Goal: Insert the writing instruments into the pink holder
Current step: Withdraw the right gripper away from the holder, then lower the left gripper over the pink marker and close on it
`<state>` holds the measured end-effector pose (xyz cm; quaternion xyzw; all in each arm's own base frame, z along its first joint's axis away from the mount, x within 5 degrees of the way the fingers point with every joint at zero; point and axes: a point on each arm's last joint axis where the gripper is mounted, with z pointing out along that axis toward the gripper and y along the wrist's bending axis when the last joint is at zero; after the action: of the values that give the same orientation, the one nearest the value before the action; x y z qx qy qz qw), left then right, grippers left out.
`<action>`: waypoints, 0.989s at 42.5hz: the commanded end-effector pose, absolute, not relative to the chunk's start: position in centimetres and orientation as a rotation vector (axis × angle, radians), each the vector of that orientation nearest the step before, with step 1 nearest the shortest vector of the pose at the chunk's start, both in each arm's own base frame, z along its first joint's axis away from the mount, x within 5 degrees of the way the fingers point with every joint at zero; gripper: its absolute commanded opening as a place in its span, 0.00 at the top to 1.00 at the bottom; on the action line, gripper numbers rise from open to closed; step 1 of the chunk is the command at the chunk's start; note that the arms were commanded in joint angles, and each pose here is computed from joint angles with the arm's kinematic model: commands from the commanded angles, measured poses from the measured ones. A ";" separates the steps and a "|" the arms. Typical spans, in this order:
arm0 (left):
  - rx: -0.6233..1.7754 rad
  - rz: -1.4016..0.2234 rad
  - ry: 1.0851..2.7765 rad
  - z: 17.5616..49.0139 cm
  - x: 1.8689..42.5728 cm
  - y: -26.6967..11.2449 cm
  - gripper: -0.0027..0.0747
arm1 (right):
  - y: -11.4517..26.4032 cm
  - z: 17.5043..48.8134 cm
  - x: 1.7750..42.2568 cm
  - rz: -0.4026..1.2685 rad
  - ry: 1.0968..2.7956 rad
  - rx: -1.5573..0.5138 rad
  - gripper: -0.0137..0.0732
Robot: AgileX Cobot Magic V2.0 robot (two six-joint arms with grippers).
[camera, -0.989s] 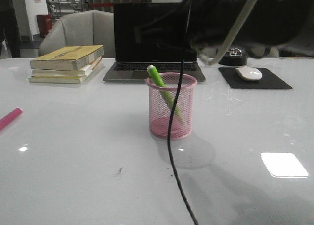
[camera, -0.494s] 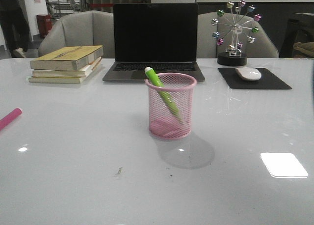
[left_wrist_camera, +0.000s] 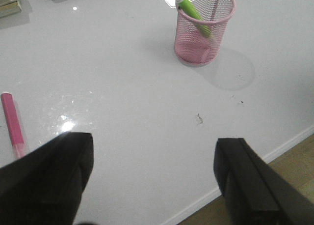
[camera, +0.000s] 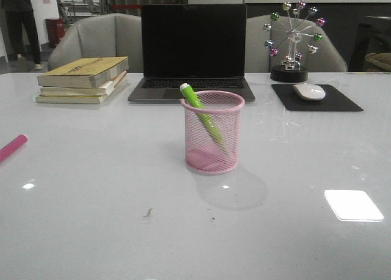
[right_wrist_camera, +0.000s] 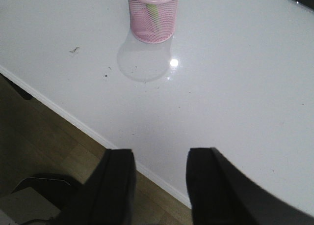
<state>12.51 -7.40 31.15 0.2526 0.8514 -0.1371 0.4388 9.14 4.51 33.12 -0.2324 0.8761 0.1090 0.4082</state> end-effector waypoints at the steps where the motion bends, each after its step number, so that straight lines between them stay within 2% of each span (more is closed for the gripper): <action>1: 0.583 -0.371 2.021 32.6 12.9 -7.7 0.24 | 4.2 34.1 8.4 0.273 2.110 -0.547 0.41; 11: 0.574 -0.375 2.004 32.8 13.0 -7.7 0.24 | 4.0 33.8 8.0 0.353 2.133 -0.387 0.41; 21: 0.514 -0.323 2.144 33.0 14.3 -7.0 0.24 | 4.0 33.8 8.1 0.353 2.119 -0.381 0.41; 30: 0.336 -0.222 2.344 32.7 19.1 -5.0 0.24 | 4.0 33.8 8.1 0.353 2.123 -0.383 0.41; 42: 0.169 -0.166 2.550 30.0 27.0 -2.6 0.24 | 4.0 33.8 8.1 0.353 2.123 -0.383 0.41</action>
<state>24.95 -2.87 29.01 0.0806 0.9595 -0.0589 0.2634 7.66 3.97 32.51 -0.1627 0.8820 0.1413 0.4191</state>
